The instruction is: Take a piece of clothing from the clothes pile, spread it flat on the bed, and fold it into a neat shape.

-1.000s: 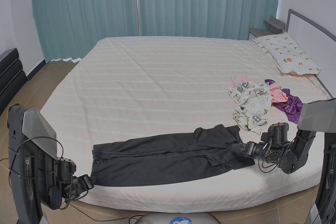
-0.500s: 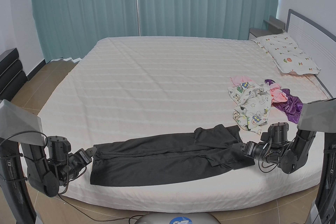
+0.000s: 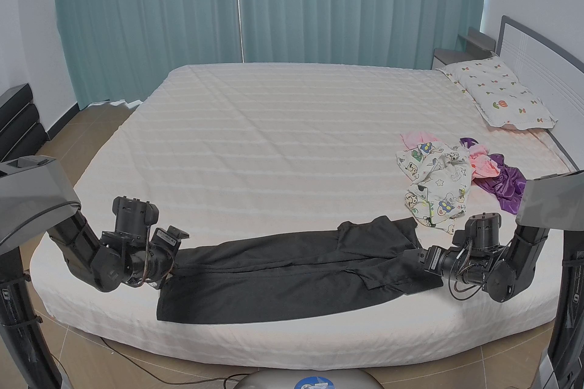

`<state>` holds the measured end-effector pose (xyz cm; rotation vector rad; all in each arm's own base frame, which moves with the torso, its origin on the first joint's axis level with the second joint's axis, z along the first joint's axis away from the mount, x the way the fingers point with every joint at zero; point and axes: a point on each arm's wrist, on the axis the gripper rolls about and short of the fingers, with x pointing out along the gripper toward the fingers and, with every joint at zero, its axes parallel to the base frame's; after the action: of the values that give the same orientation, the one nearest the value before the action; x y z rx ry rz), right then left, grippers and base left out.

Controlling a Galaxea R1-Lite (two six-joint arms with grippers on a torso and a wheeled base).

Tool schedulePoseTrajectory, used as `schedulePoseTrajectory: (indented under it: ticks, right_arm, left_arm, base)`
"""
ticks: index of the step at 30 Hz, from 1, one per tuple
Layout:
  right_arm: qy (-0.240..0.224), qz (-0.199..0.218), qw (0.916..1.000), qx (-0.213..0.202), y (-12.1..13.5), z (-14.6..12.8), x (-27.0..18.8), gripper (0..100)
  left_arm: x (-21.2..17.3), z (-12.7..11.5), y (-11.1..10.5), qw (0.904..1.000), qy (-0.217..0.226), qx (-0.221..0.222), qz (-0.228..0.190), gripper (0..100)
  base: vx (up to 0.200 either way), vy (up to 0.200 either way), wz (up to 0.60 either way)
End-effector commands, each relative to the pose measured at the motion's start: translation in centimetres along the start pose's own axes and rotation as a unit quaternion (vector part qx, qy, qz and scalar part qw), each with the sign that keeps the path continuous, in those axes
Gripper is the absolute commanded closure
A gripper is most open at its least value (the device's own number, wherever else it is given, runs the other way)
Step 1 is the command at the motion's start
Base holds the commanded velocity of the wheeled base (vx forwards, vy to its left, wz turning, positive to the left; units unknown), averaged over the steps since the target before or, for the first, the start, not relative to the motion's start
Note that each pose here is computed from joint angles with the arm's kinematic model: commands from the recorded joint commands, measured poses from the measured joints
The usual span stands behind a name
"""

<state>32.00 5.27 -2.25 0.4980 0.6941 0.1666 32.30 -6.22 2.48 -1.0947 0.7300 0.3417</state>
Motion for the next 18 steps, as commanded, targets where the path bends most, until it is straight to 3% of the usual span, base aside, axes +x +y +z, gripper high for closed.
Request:
schedulePoseTrajectory:
  ticks: [1, 10, 18]
  right_arm:
    - [0.005, -0.001, 1.0, -0.001, 0.0, -0.3, 0.1, 0]
    - [0.005, -0.001, 1.0, 0.0, 0.0, -0.3, 0.1, 0]
    - [0.005, -0.001, 1.0, -0.001, 0.0, -0.3, 0.1, 0]
  left_arm:
    - [1.4, -0.8, -0.5, 0.9999, 0.003, 0.009, 0.003, 0]
    - [3.0, -1.9, 0.9, 0.9976, -0.018, 0.049, 0.045, 0]
    - [3.9, -2.2, 1.1, 0.9962, -0.026, 0.063, 0.054, 0]
  base:
    - [0.0, 0.0, 0.0]
    - [0.0, 0.0, 0.0]
    - [0.0, 0.0, 0.0]
